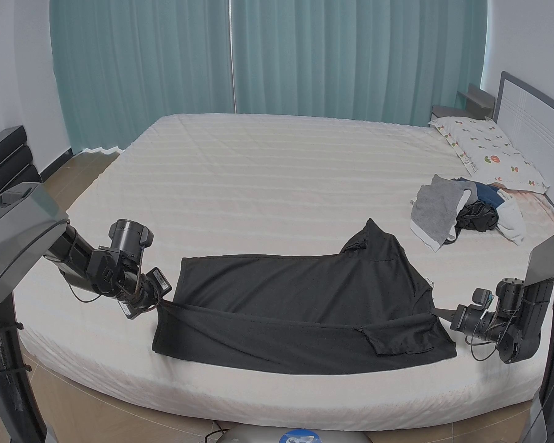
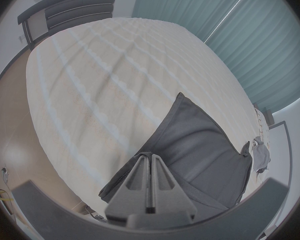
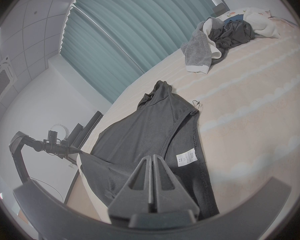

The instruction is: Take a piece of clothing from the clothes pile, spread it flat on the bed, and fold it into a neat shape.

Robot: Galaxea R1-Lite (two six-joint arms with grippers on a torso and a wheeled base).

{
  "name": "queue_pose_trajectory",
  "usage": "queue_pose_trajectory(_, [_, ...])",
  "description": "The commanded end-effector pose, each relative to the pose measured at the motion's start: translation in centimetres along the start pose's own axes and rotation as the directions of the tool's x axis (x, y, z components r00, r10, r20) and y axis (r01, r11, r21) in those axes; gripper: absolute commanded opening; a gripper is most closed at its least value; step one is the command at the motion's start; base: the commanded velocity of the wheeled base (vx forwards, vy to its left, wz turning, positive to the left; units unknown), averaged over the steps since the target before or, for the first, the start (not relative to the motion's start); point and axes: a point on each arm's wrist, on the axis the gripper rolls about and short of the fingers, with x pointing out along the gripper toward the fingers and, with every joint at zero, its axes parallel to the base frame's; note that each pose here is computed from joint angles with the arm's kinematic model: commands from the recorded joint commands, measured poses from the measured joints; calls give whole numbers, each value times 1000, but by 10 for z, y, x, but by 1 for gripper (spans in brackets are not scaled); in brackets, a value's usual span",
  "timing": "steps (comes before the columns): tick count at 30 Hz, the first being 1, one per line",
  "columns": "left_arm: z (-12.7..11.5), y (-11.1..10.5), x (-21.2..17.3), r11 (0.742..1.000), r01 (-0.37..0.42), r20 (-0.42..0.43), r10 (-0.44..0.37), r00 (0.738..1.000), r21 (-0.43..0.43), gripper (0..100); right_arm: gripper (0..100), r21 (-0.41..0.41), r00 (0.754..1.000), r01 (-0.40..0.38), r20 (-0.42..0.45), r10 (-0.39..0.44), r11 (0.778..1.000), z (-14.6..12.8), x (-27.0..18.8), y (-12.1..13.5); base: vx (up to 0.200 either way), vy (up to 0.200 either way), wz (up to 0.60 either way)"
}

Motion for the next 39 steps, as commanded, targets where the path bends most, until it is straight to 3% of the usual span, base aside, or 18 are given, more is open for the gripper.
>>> queue_pose_trajectory(1, [3,-3,-3,1000,14,14,-14,1000,-4,0,0,-10,1000,-4,8,5,1000,2,0,1,0,0,0])
queue_pose_trajectory(16, [-5,3,36,999,-35,-34,35,999,-6,0,0,-7,999,17,35,-17,1000,5,13,-2,0,0,0])
queue_pose_trajectory(35, [-5,4,44,999,-37,-46,35,998,-33,0,0,9,996,60,58,-61,998,4,25,-5,0,0,0])
queue_pose_trajectory(36, [-4,4,44,999,-35,-45,34,998,-33,100,0,6,996,60,60,-60,998,4,25,-5,0,0,0])
queue_pose_trajectory(38, [-4,4,44,999,-35,-45,34,998,-33,100,0,8,997,59,55,-59,998,3,27,-5,0,0,0])
queue_pose_trajectory(39, [-5,4,44,999,-37,-46,35,998,-33,100,100,10,997,61,53,-62,998,2,27,-6,0,0,0])
